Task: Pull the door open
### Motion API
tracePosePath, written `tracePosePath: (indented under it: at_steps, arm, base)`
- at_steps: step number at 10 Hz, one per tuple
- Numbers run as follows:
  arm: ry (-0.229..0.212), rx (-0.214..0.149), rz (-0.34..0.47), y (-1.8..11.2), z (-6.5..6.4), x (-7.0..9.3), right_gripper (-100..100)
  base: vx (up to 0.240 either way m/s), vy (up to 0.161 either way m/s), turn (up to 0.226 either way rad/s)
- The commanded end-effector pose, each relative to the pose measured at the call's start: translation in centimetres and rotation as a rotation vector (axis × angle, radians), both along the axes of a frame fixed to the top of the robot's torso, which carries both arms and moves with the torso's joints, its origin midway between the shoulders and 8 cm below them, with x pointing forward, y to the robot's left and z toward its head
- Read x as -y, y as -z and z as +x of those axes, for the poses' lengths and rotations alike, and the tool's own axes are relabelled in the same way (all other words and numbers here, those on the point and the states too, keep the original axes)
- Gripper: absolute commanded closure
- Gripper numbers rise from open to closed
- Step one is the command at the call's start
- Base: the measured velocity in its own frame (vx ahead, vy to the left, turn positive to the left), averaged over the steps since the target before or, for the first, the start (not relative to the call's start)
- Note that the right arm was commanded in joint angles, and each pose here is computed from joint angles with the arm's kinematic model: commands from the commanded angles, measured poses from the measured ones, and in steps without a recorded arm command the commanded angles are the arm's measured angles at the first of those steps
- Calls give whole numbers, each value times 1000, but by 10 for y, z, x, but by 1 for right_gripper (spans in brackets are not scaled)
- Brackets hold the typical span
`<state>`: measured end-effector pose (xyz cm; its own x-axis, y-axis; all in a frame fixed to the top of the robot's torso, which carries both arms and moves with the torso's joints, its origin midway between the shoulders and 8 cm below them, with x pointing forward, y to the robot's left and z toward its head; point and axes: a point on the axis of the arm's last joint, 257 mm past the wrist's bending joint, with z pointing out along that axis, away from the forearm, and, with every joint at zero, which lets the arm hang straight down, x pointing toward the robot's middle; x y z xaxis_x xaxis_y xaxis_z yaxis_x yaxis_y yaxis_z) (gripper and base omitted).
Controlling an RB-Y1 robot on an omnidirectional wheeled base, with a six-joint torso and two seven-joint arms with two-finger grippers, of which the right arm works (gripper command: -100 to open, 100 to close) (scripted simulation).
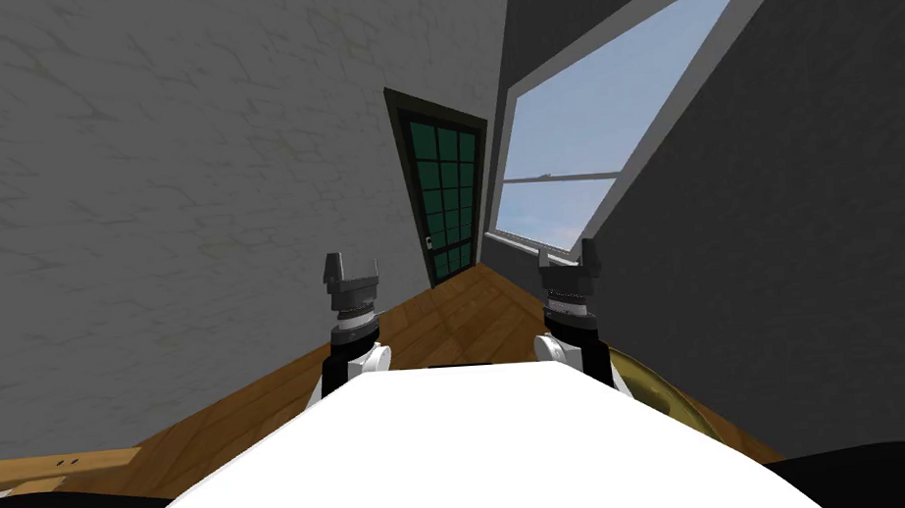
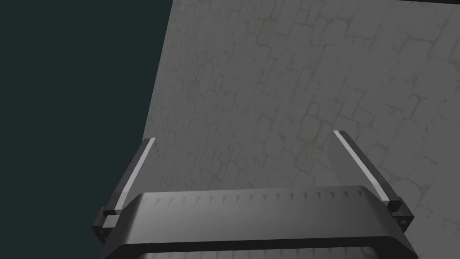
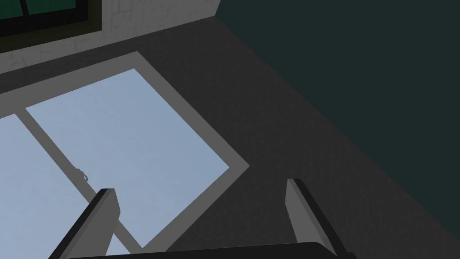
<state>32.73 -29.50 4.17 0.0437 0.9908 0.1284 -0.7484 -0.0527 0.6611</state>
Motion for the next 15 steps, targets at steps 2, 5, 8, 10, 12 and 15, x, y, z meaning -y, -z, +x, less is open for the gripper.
tracePosePath:
  at_steps: [2, 5, 8, 10, 12, 15]
  arm:
    - [-46, -17, 45, 14, 8, 1, -100]
    - [-92, -35, 95, 30, 17, 2, -100]
    - [-147, -59, 164, 50, 27, 4, -100]
    - [-183, -75, 213, 65, 33, 6, -100]
    - [-219, -93, 268, 82, 40, 8, -100]
    - [-255, -111, 328, 100, 47, 10, -100]
  base:
    - [86, 11, 162]
    - [117, 11, 134]
    - [115, 4, 140]
    - [120, 8, 188]
    - [131, -9, 179]
    - [119, -1, 152]
